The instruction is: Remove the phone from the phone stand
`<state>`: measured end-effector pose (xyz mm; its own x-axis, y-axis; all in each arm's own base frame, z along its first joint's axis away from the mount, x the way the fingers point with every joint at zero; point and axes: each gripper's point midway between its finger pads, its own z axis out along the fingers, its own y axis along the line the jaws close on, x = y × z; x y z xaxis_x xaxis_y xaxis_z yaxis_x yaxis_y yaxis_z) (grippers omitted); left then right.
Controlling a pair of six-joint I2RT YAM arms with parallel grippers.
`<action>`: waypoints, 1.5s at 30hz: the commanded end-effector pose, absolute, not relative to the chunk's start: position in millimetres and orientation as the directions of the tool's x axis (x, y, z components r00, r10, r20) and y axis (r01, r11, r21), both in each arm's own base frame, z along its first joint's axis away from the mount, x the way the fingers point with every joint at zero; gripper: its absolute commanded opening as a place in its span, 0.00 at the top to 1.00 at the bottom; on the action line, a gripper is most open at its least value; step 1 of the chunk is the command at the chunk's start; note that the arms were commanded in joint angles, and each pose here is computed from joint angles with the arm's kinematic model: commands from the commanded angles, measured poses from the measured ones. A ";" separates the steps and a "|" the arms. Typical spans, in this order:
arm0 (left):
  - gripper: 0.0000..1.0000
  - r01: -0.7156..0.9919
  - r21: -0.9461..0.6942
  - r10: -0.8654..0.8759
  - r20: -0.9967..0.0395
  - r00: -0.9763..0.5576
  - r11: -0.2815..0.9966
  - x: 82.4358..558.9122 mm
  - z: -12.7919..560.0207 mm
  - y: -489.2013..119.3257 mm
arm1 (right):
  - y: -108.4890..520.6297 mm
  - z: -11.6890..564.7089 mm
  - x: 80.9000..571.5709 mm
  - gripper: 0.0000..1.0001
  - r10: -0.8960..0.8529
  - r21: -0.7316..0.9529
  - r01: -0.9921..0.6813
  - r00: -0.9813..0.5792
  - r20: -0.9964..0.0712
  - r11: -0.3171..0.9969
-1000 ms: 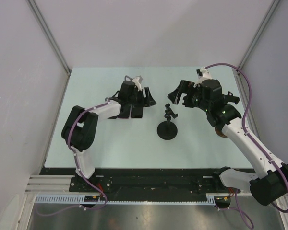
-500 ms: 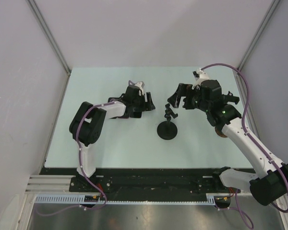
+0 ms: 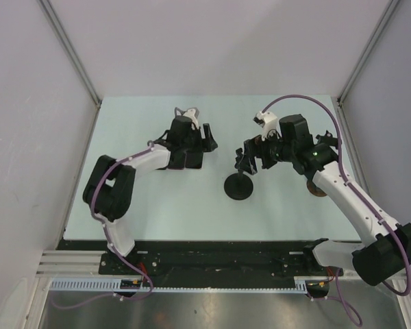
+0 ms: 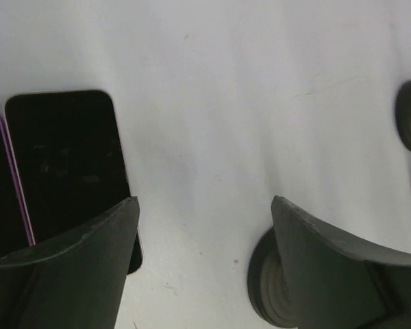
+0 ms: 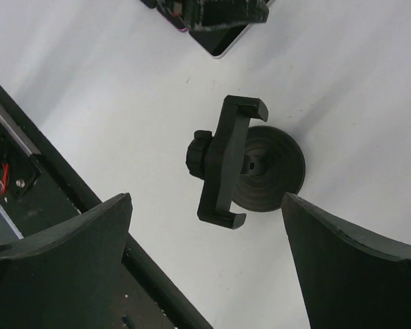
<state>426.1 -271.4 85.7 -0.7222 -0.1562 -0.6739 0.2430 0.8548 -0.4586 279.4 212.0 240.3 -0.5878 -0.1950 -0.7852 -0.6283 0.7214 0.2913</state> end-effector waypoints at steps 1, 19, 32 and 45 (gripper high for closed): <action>0.14 0.362 -0.477 -0.200 -0.783 -0.589 0.801 421.1 184.0 -265.3 | 220.0 254.6 276.3 0.04 -0.275 0.236 -0.732 -0.504 -0.819 0.639; 0.00 0.317 -0.295 -0.106 -0.861 -0.497 0.902 356.3 259.5 -149.0 | 240.4 226.8 252.7 0.29 -0.498 0.098 -0.789 -0.474 -0.726 0.607; 0.00 0.213 -0.187 -0.087 -0.909 -0.407 0.959 324.8 269.2 -107.0 | 245.4 235.4 254.6 1.00 -0.486 0.031 -0.755 -0.452 -0.748 0.655; 0.00 -0.138 -0.122 -0.152 -0.961 -0.233 0.983 287.1 274.2 -26.6 | 145.5 302.5 380.1 1.00 -0.037 0.015 -0.140 -0.358 -0.933 0.990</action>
